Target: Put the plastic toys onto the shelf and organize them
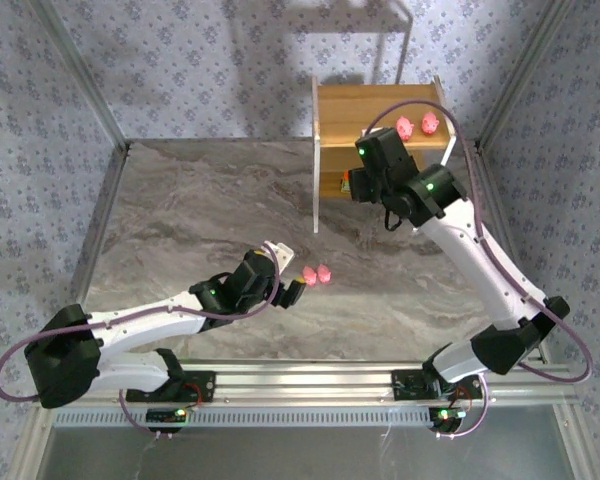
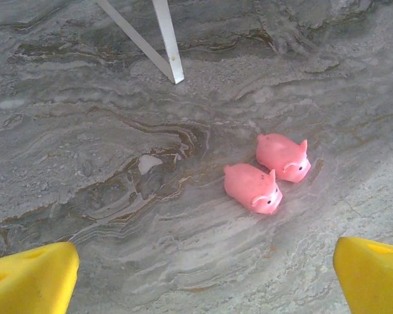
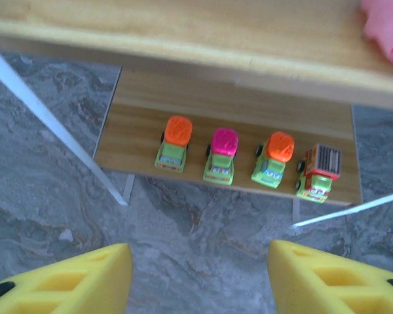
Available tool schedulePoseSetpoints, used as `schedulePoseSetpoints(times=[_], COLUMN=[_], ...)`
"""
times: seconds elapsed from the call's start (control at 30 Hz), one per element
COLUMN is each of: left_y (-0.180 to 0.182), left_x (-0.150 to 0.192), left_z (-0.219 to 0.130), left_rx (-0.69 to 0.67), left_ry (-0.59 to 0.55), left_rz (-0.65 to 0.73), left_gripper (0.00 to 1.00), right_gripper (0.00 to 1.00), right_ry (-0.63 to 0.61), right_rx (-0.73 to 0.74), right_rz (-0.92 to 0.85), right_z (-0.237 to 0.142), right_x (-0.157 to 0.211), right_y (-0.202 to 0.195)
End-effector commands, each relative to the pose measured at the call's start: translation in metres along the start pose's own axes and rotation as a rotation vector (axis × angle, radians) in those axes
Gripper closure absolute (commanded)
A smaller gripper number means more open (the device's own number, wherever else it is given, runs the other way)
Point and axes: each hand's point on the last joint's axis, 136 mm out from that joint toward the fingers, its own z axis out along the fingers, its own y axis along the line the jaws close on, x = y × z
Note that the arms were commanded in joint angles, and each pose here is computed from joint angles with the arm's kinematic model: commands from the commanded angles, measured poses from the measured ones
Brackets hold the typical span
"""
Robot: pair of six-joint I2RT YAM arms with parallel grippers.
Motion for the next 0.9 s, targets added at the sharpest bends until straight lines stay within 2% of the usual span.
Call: schedulePoseSetpoints(times=[0.0,0.43,0.73,0.77,0.87], left_y=[0.007,0.018,0.023,0.024,0.024], left_x=[0.0,0.004,0.005,0.005,0.006], left_z=[0.0,0.004,0.006,0.006,0.006], left_rx=[-0.041,-0.071,-0.068,-0.068,-0.067], left_ry=[0.008,0.026,0.033,0.032,0.034], left_rz=[-0.009,-0.048,-0.079,-0.082,-0.082], left_gripper=[0.0,0.0,0.0,0.0,0.0], right_gripper=[0.44,0.55,0.56,0.56,0.56], right_ry=[-0.024,0.108,0.167,0.202,0.225], right_rx=[0.001,-0.071,-0.142,-0.13,-0.143], right_rz=[0.06,0.108,0.121,0.108,0.11], right_z=[-0.004,0.035,0.058,0.066,0.075], right_x=[0.008,0.087,0.122,0.139,0.151], right_y=[0.0,0.032,0.062,0.062,0.07])
